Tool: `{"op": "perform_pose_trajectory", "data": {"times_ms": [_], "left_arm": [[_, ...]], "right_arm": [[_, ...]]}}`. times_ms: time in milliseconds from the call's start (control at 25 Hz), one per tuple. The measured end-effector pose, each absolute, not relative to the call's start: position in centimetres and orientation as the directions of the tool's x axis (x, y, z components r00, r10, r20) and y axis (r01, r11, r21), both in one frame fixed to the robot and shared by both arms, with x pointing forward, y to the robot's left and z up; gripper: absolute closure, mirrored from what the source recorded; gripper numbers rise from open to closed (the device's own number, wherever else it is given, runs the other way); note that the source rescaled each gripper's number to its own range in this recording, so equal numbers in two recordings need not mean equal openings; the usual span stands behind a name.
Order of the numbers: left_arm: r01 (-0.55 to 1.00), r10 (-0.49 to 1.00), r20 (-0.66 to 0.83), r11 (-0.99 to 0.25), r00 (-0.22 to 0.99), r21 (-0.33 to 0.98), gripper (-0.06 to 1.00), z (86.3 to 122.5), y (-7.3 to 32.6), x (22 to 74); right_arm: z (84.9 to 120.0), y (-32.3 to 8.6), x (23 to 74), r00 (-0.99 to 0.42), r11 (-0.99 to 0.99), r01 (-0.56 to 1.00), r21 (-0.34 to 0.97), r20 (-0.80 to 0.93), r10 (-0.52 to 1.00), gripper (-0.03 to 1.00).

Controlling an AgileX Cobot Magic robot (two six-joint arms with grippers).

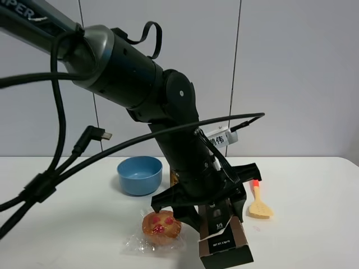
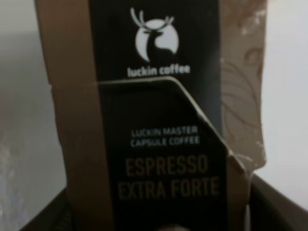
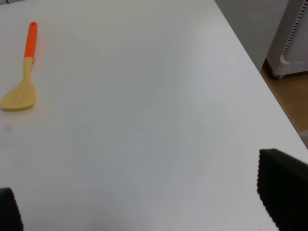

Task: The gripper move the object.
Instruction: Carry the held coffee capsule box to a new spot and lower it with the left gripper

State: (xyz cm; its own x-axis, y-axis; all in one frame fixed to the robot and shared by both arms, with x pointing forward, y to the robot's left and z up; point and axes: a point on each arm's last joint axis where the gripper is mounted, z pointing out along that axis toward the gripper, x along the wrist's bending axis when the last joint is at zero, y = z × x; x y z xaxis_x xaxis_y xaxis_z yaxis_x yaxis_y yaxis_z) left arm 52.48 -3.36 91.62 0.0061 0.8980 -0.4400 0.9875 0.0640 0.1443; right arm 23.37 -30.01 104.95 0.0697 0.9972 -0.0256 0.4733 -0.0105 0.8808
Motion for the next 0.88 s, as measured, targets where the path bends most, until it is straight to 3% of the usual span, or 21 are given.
{"op": "perform_pose_trajectory", "data": {"times_ms": [360, 880], "left_arm": [[0.985, 0.886, -0.464, 0.073, 0.008, 0.156, 0.93, 90.6, -5.5, 53.1], [0.984, 0.906, -0.421, 0.040, 0.037, 0.174, 0.93, 89.1, -5.6, 53.2]], "right_arm": [[105.0, -30.0, 23.4, 0.070, -0.010, 0.473, 0.881, -0.026, 0.997, -0.03], [105.0, -30.0, 23.4, 0.070, -0.010, 0.473, 0.881, -0.026, 0.997, -0.03]]}}
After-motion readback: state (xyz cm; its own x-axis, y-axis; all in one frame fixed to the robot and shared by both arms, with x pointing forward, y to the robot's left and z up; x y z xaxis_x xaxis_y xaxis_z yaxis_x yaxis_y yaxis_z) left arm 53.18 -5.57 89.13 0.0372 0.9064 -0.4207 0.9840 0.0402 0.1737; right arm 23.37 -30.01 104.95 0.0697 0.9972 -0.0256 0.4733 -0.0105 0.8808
